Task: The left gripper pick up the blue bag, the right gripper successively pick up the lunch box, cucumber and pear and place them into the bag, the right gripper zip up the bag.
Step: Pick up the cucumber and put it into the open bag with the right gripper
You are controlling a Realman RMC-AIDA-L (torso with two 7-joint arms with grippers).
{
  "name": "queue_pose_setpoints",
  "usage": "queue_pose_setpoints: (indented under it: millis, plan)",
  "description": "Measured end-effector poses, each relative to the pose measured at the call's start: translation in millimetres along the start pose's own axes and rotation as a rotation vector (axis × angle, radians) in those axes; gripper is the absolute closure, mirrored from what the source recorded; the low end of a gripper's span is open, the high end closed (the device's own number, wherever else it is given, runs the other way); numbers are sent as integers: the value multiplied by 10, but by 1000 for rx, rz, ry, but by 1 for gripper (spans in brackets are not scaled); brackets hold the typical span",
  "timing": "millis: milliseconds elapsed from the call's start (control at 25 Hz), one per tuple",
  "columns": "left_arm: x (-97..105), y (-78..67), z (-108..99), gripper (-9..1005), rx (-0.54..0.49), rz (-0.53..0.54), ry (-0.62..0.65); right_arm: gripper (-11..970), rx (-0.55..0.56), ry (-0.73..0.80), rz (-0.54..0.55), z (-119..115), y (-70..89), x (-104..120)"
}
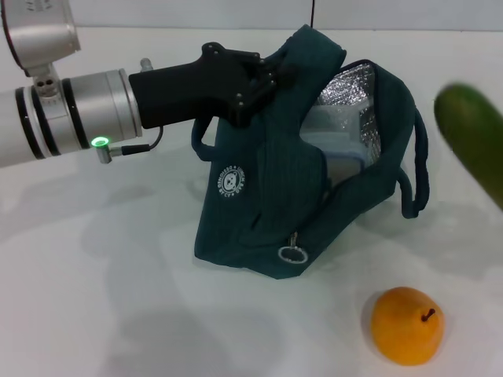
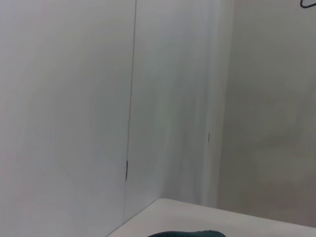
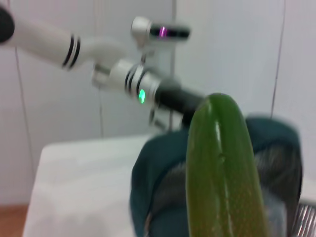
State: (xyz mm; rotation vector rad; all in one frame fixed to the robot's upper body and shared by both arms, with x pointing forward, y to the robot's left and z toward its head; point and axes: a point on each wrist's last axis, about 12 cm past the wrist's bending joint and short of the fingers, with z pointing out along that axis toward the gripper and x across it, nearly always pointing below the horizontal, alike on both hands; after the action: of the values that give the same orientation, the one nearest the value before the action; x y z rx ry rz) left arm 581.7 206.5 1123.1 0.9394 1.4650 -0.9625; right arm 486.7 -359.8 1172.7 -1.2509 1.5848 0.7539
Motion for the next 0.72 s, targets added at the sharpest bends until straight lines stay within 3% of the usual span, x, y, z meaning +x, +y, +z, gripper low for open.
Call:
queue_pose_setpoints:
  millis: [160, 320, 520, 720]
  plan:
    - [11, -5, -11, 922, 1, 4, 4, 335, 53, -201, -22, 60, -62, -96]
    - [16, -12, -16, 921, 6, 6, 6, 335, 51, -400, 27, 263, -147, -110]
    - [-1, -15, 12, 921, 17, 13, 7, 335, 12, -508, 160, 834, -343, -78]
    - [-12, -26, 50, 920, 33, 19, 12, 335, -49, -477, 246, 1373, -435, -122]
